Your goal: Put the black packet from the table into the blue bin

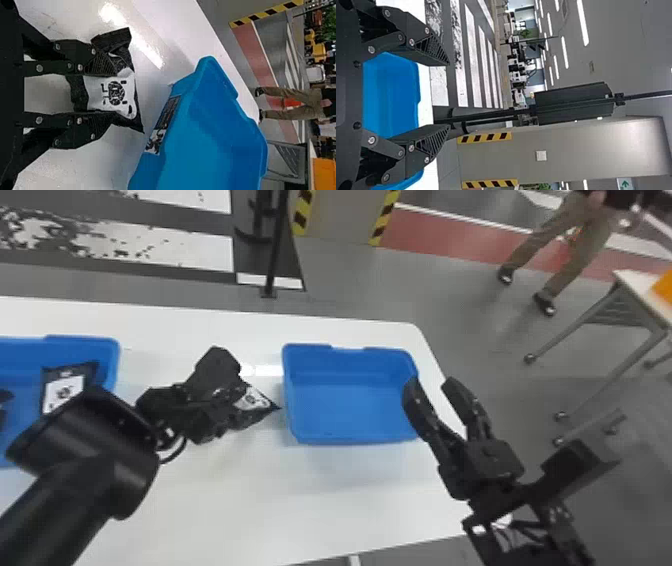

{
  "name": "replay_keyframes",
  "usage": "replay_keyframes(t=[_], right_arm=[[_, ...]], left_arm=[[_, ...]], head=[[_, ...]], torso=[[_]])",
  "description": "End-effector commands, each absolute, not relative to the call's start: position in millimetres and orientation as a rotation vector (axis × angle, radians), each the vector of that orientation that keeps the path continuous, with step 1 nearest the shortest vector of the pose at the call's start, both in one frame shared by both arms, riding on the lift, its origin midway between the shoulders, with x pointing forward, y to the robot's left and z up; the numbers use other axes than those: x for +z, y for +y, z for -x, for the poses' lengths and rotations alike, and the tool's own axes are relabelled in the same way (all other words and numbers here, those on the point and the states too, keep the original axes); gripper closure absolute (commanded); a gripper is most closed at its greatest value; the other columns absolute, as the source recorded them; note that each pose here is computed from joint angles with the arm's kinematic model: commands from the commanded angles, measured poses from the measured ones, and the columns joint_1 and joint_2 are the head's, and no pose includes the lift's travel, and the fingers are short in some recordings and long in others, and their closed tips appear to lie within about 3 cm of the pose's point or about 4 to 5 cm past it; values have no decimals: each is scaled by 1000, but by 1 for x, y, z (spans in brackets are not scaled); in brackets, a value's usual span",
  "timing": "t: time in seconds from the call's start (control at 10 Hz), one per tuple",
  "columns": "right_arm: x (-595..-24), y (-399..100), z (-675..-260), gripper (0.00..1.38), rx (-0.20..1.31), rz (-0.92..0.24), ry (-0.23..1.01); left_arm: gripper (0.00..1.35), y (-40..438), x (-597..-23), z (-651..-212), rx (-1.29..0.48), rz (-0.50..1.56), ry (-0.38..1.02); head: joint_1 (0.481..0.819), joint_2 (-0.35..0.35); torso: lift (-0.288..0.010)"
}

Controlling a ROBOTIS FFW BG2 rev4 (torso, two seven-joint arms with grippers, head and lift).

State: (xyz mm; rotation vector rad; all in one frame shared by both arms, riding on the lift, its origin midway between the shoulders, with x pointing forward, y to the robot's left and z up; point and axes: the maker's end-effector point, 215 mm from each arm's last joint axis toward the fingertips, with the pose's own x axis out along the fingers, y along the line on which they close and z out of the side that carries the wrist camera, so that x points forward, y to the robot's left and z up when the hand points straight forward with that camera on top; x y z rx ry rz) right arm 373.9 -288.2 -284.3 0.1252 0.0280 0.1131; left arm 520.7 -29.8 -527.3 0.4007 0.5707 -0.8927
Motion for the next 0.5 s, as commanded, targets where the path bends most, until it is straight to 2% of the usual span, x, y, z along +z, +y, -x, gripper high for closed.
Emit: replay_keyframes(t=[0.0, 0.4], right_arm=[[-286, -288, -374, 509, 113, -128, 31], [-286, -287, -370, 509, 115, -126, 36]], left_arm=[[1214, -35, -515, -525, -913, -398, 518], [1214, -11, -458, -544, -898, -368, 378]], head=[[695, -350], [695, -350]], torso=[[-110], [-110]])
